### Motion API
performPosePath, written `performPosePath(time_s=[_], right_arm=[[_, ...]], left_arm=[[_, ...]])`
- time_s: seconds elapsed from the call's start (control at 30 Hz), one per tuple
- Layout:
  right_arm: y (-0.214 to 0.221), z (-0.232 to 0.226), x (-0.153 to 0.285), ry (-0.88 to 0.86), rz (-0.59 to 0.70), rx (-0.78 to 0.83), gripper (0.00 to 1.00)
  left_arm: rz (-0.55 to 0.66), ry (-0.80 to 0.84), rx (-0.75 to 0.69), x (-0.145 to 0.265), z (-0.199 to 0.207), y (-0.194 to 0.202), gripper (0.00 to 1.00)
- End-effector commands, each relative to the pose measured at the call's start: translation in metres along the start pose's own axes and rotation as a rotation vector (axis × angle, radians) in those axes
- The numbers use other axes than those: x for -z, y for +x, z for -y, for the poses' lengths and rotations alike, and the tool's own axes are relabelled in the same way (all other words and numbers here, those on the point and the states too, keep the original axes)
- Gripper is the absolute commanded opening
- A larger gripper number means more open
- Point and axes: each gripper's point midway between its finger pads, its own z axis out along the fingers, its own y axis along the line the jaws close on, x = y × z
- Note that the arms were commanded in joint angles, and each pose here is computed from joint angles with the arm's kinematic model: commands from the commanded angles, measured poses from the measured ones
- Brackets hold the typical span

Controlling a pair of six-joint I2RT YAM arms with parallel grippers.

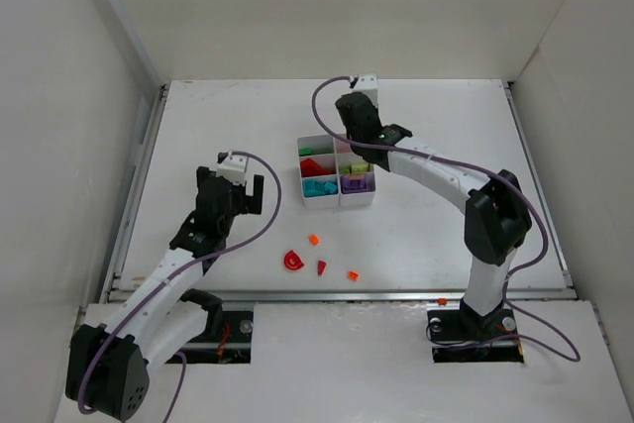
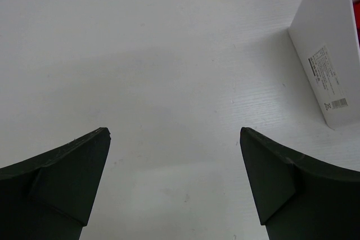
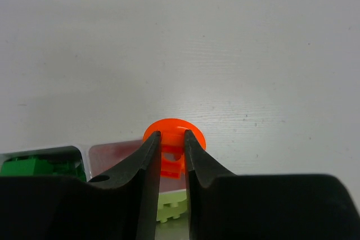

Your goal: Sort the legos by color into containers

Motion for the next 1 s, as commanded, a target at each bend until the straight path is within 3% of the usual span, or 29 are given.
performPosePath(time_s=[0.0, 0.57, 0.67, 0.87, 0.93, 0.97], right_arm=[[-0.042, -0.004, 0.007, -0.004, 0.119, -0.108, 0.00], [0.006, -0.039, 0.002, -0.034, 0.038, -0.078, 0.00], [0.012, -0.038, 0.003, -0.034, 0.014, -0.059, 0.32], [0.014, -0.039, 0.013, -0.059, 0.004, -0.061, 0.47], [0.014, -0.037, 0.014, -0.059, 0.004, -0.061, 0.60], [0.014, -0.038, 0.014, -0.059, 0.004, -0.070, 0.72]], left_arm=[[0.031, -0.006, 0.004, -0.001, -0.003, -0.005, 1.00], [0.030, -0.005, 0.001, -0.002, -0.006, -0.005, 1.00], [0.030, -0.005, 0.001, -0.002, -0.006, -0.005, 1.00], [0.030, -0.005, 0.001, -0.002, -0.006, -0.005, 1.00], [0.030, -0.005, 0.001, -0.002, -0.006, -0.005, 1.00], [0.030, -0.005, 0.001, -0.002, -0.006, -0.005, 1.00]])
